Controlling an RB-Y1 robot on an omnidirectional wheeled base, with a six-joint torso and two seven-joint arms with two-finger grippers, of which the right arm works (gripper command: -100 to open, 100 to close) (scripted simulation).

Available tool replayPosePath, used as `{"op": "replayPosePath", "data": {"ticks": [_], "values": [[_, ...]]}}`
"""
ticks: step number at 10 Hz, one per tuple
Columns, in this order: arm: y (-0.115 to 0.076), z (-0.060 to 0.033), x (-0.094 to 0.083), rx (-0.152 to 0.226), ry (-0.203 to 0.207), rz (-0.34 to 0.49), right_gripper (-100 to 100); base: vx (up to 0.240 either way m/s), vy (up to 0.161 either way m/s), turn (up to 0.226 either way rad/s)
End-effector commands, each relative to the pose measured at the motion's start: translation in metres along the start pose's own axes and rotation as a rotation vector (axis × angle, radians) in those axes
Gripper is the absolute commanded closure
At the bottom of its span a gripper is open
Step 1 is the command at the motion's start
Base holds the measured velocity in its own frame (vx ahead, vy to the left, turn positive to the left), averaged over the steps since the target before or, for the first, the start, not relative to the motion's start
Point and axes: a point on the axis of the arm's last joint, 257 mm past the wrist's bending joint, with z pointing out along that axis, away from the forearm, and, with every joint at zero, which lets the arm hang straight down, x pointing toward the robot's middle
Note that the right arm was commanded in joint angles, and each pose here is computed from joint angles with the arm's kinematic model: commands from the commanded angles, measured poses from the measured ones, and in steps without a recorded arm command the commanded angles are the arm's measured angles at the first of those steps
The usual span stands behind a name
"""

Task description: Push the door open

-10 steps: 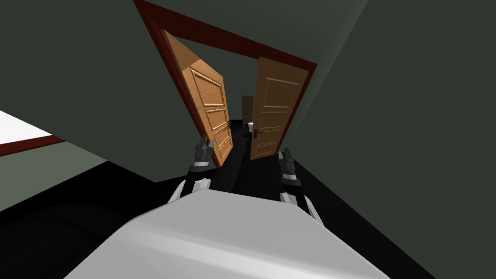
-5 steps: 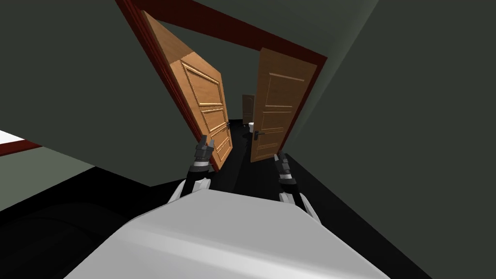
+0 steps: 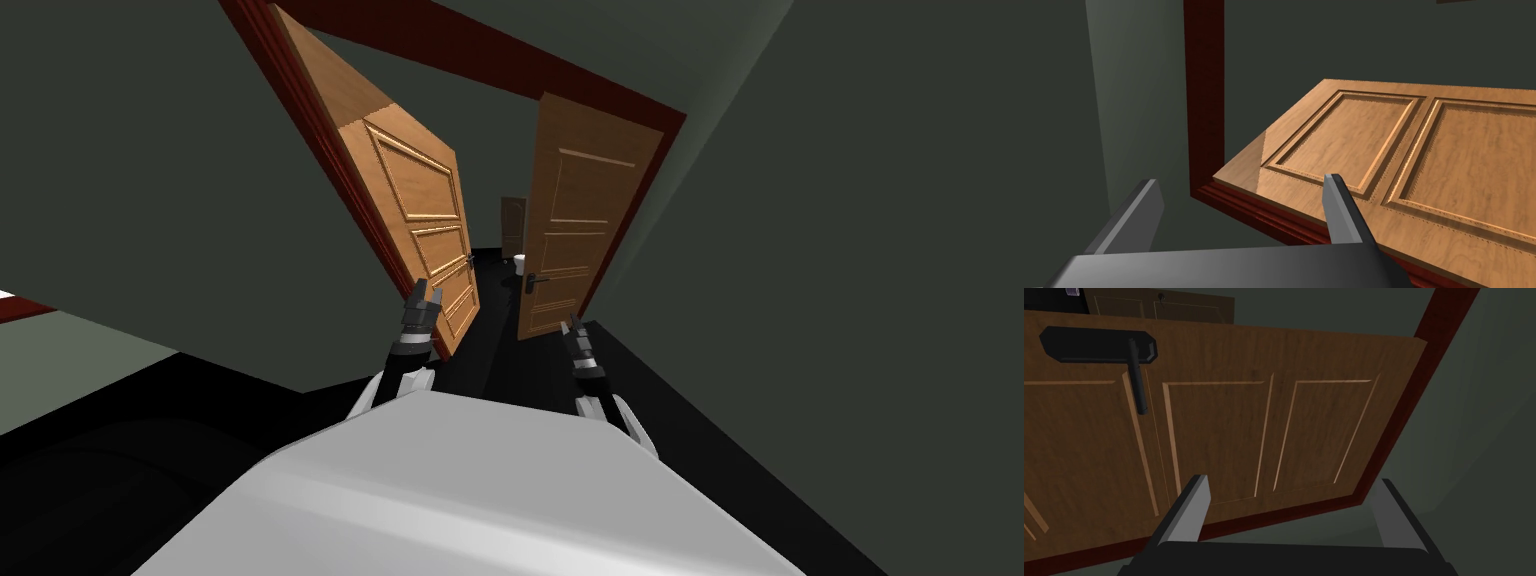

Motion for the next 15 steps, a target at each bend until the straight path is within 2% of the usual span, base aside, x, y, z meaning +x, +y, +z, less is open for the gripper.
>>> {"op": "replayPosePath", "data": {"ticks": [1, 4, 10, 15], "values": [[-0.012, -0.0007, 0.001, 0.024, 0.016, 0.016, -100, 0.142, 0.003, 0.019], [-0.028, -0.0013, 0.003, 0.057, 0.037, 0.034, -100, 0.098, -0.002, 0.011], [-0.073, -0.0058, 0.0, 0.157, 0.088, 0.078, -100, 0.154, 0.001, 0.016], [-0.111, -0.0125, -0.009, 0.25, 0.118, 0.105, -100, 0.163, 0.005, 0.016]]}}
